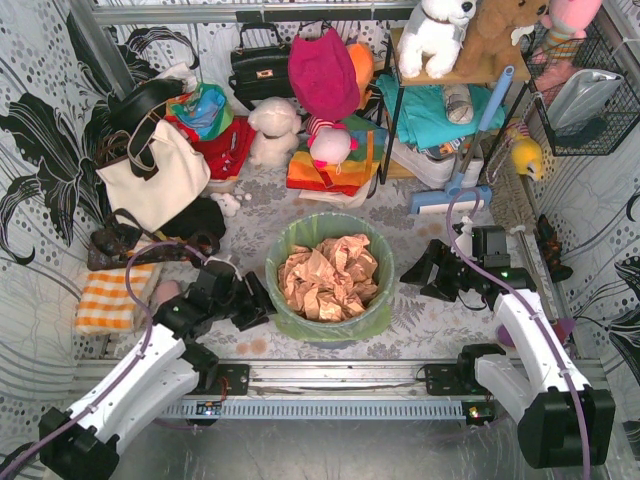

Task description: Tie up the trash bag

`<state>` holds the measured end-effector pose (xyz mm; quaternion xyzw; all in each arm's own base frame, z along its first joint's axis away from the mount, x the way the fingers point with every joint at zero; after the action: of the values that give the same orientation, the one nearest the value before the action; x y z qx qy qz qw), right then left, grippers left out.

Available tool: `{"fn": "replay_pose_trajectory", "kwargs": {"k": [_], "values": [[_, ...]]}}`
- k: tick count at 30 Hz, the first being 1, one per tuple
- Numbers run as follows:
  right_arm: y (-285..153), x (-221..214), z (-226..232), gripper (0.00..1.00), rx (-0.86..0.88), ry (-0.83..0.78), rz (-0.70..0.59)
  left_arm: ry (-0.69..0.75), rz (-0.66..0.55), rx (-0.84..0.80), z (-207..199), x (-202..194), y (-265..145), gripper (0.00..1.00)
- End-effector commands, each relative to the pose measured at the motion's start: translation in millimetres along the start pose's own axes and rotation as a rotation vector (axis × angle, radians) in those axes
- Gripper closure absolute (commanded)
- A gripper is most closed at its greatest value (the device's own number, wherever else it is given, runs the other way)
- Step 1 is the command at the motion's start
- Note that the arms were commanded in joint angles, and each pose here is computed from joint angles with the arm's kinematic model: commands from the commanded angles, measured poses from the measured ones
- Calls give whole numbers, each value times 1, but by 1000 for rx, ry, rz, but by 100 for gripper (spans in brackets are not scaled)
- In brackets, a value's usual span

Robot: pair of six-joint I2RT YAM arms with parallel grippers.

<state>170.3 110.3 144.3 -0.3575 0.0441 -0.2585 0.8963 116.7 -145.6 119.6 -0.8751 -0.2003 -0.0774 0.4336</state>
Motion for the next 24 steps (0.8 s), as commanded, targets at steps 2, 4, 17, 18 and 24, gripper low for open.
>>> {"fn": "replay_pose_trajectory", "kwargs": {"k": [2, 4, 17, 18, 24], "values": [[3, 1, 0, 25, 18, 17, 5, 2, -27, -36, -2, 3, 11, 37], [5, -1, -2, 26, 28, 21, 17, 5, -25, -49, -4, 4, 13, 37], [29, -26, -1, 27, 78, 41, 105, 11, -12, -59, -5, 6, 25, 53], [32, -28, 0, 27, 70, 30, 108, 12, -16, -57, -5, 7, 24, 54], [42, -28, -8, 28, 1, 44, 108, 0, -25, -80, -8, 8, 26, 58]]}}
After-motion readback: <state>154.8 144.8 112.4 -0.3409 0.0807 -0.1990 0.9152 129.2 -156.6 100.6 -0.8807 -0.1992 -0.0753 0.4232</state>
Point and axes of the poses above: each gripper's point midway between its finger pads, its own y axis out along the fingers, its own z axis along the line the jaws close on, x = y × z, the point moved 4 cm from there along -y, back along the fingers, and after that the axes turned 13 degrees about y, right-handed, at the moved point
